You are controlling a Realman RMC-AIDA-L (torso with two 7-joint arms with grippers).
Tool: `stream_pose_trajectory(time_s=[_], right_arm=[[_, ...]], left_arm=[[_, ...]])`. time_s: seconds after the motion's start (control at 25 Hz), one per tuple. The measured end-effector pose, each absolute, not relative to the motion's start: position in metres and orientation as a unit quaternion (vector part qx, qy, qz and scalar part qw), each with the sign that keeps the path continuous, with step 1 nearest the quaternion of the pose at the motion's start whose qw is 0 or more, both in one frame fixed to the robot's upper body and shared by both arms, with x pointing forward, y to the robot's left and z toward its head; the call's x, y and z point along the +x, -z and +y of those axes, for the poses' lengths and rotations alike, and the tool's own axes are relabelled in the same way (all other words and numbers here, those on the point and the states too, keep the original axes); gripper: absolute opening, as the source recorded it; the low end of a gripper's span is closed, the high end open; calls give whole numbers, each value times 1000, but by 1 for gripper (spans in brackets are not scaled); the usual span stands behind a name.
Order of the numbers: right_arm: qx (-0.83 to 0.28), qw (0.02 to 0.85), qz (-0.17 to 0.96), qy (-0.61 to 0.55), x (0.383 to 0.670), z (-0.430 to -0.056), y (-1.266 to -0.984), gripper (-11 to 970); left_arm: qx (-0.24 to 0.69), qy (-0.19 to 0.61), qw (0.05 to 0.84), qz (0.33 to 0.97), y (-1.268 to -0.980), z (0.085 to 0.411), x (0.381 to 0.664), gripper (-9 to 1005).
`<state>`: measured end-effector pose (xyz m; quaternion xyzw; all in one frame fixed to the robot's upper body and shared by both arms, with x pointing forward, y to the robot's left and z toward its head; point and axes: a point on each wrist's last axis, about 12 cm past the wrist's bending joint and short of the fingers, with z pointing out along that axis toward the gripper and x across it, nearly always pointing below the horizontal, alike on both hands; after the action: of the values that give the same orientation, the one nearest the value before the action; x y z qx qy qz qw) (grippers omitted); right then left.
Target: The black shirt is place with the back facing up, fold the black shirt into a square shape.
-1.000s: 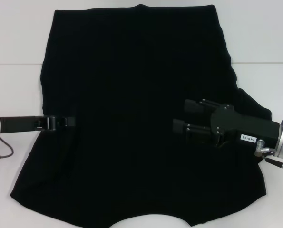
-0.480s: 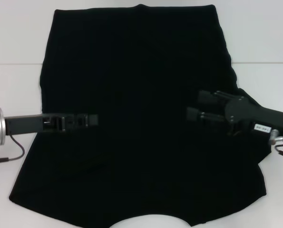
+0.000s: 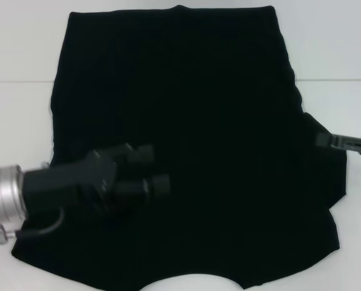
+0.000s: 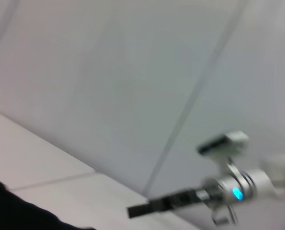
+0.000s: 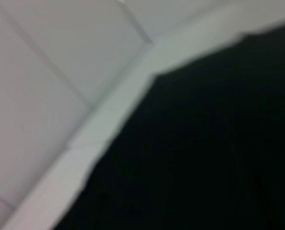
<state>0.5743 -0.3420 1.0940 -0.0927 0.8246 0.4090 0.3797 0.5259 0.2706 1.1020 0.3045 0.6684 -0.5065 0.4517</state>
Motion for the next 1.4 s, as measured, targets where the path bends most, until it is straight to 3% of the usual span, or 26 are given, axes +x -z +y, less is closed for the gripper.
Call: stream_pose_trajectory(time_s=[0.48,1.32,1.4], right_arm=[[2,276,906,-320,575,-385,-1105,852],[-20,268,929,-252,611,-339,-1088,849],[-18,268,930,-251,611,-336,-1086,811]], left_arm=[[452,475,409,635,-1084,238,513,934],[484,464,363,647,-1078,233,513,931],[485,464,363,646,-1079,233,514,930]])
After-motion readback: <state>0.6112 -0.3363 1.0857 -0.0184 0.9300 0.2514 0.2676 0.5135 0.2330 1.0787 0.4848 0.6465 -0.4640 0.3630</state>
